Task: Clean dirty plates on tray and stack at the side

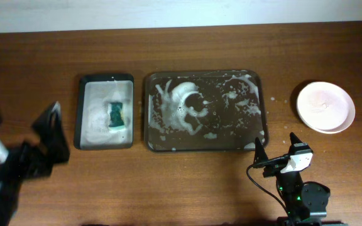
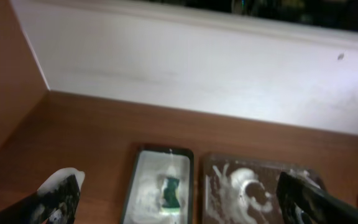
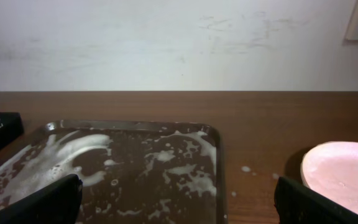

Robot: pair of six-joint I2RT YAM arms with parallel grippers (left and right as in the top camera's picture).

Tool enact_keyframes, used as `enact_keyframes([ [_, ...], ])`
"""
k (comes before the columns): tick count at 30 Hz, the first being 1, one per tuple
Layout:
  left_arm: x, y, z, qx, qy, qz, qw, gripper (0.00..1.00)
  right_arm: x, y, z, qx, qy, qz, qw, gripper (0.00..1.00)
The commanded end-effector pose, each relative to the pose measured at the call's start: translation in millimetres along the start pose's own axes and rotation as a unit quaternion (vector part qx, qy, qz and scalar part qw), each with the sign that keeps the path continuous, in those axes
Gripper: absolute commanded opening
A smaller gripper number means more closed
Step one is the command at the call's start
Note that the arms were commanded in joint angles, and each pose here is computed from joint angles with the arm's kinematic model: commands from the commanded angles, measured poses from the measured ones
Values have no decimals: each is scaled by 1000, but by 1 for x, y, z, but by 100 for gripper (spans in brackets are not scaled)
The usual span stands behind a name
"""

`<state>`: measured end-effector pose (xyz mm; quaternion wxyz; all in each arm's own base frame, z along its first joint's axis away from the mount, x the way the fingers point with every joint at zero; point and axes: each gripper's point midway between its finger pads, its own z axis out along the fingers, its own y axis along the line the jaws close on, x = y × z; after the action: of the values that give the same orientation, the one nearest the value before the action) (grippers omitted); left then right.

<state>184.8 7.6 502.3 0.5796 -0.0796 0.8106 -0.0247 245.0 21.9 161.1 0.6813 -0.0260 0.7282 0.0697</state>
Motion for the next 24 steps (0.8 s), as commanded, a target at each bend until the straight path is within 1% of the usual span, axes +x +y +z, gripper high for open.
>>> enact_keyframes([
  [1,10,14,-6,-31,-14,1,999,99,2,5,0,-13,2,3,1000,99],
  [7,27,23,39,-41,-107,-12,993,99,2,5,0,-13,2,3,1000,98],
  [10,52,25,69,-31,-152,-17,988,99,2,5,0,-13,2,3,1000,98],
  [13,85,28,94,-20,-172,-18,985,99,2,5,0,-13,2,3,1000,98],
  [17,120,30,113,-2,-204,-15,979,99,2,5,0,-13,2,3,1000,98],
  [21,156,30,124,5,-218,39,975,99,2,5,0,-13,2,3,1000,98],
  [24,186,34,131,0,-211,67,975,99,2,5,0,-13,2,3,1000,98],
])
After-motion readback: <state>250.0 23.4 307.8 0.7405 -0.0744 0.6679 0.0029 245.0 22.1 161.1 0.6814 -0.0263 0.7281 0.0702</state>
